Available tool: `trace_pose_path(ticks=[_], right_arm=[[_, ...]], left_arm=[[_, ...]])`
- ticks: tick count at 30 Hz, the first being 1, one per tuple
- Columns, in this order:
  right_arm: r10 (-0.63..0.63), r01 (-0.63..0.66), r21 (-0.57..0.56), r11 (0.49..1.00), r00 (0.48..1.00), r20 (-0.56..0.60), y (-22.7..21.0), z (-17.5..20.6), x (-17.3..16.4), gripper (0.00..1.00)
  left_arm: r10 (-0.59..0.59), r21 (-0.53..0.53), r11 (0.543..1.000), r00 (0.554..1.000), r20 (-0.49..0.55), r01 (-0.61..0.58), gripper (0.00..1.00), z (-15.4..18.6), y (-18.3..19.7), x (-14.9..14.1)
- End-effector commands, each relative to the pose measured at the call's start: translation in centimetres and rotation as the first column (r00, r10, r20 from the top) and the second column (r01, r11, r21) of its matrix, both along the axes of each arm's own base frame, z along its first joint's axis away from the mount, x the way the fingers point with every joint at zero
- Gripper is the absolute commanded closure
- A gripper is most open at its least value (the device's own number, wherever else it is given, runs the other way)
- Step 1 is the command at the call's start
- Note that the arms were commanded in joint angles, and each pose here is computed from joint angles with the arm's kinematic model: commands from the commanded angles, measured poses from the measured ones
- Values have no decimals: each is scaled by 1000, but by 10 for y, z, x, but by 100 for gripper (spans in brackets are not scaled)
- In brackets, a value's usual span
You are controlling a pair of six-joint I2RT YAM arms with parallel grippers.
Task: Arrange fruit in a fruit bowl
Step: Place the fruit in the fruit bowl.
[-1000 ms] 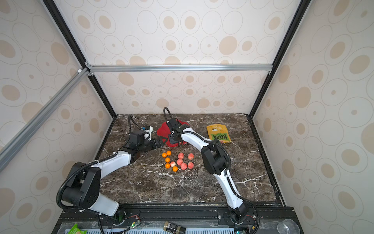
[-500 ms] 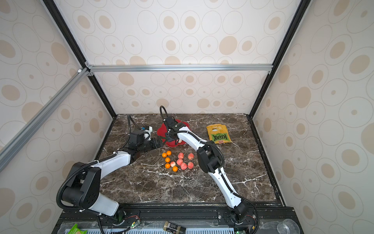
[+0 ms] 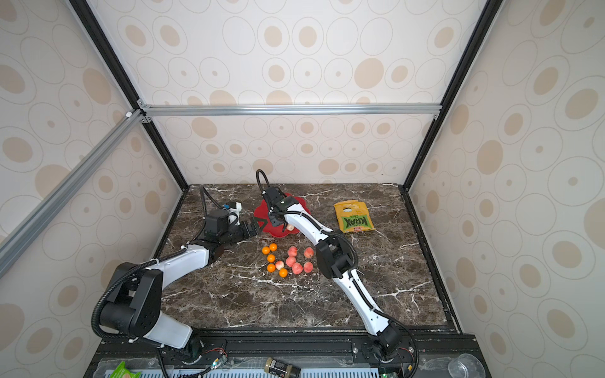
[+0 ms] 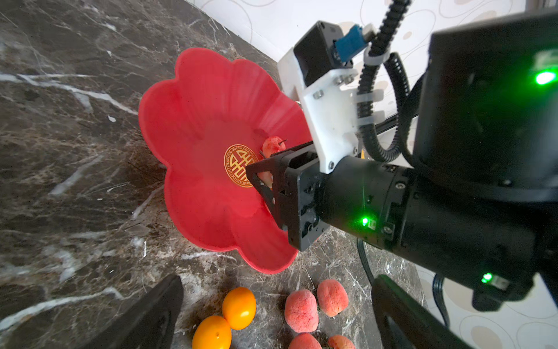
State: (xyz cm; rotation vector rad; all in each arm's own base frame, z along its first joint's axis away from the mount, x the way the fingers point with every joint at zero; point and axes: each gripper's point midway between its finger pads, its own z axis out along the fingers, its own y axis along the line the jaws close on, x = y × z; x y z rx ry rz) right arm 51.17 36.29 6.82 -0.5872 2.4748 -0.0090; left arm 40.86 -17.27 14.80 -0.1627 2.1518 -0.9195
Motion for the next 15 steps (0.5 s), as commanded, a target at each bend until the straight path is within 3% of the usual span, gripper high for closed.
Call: trace_pose_path(ticks=[1, 15], right_arm=[[-1, 1, -82, 997, 1000, 4, -9, -8, -1, 62], [-19, 18, -138, 990, 1000, -6, -20, -18, -4, 62]], left_arm=[[0, -25, 1000, 999, 32, 1, 2, 10, -2, 14], [8, -22, 1000, 1000, 4, -8, 2, 3, -4, 29]])
